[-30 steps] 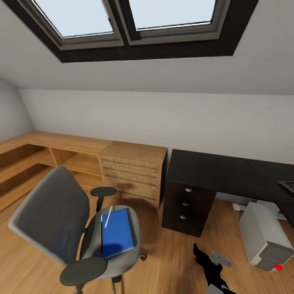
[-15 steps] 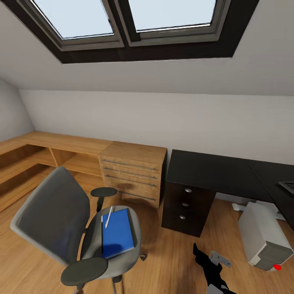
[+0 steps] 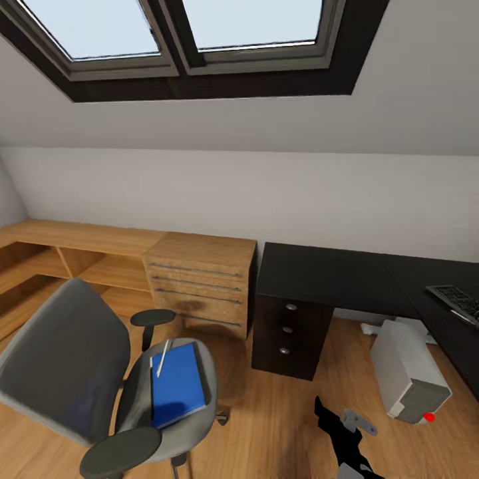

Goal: In the bedroom, organize the workspace by keeping the computer under the desk, ensuring the monitor is on the desk, placing the keyboard on the desk next to the monitor, placing the mouse on the desk next to the keyboard, moving the folder from the swivel chair onto the desk next to the mouse, stacking the notebook on top of the folder with the pen on top of the notebook, and positioning the swivel chair next to the desk.

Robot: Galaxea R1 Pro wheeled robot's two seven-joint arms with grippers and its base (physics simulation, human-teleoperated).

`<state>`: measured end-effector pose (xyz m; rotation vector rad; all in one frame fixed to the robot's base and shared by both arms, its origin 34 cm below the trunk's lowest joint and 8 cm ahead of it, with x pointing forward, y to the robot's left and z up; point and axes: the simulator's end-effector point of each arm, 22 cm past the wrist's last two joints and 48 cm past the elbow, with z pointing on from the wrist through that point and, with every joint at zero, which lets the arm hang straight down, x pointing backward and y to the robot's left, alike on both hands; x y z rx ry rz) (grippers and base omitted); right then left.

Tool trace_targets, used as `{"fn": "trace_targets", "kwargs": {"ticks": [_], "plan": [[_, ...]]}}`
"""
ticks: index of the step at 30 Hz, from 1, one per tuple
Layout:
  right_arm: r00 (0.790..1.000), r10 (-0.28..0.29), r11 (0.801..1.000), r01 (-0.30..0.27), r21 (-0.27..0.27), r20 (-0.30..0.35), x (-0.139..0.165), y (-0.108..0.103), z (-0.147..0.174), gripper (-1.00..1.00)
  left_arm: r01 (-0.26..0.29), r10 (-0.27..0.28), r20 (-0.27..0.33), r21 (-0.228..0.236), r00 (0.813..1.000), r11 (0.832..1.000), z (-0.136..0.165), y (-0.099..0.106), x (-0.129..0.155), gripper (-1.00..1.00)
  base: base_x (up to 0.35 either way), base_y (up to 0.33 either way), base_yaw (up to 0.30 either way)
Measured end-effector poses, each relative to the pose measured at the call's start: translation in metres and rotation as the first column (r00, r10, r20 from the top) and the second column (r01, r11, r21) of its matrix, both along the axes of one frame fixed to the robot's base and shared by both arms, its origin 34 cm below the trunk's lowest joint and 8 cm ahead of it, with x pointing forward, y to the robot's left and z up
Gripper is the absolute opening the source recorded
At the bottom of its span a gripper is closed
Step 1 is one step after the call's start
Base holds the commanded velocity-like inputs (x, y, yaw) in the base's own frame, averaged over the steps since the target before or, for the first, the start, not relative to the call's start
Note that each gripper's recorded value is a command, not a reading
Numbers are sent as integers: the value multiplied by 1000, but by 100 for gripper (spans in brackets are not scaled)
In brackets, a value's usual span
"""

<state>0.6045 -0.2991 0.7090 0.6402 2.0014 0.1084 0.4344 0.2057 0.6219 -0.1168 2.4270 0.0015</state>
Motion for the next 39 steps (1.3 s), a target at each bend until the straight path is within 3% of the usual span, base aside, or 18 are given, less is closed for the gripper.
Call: {"fn": "trace_targets", "kwargs": {"ticks": [11, 23, 39], "plan": [[1000, 5, 1000, -5, -2, -1, 0, 1, 0, 100, 1, -1, -1, 0, 1000, 1000, 0, 0, 0, 100, 8, 0, -205], [995, 102, 994, -102, -46, -9, 2, 13, -1, 100, 1, -1, -5, 0, 1000, 1000, -1, 0, -2, 100, 215, 0, -37], [994, 109, 993, -109, -49, -13, 1, 14, -2, 100, 4, -4, -6, -1, 1000, 1000, -2, -2, -2, 100, 156, -57, -53]]}}
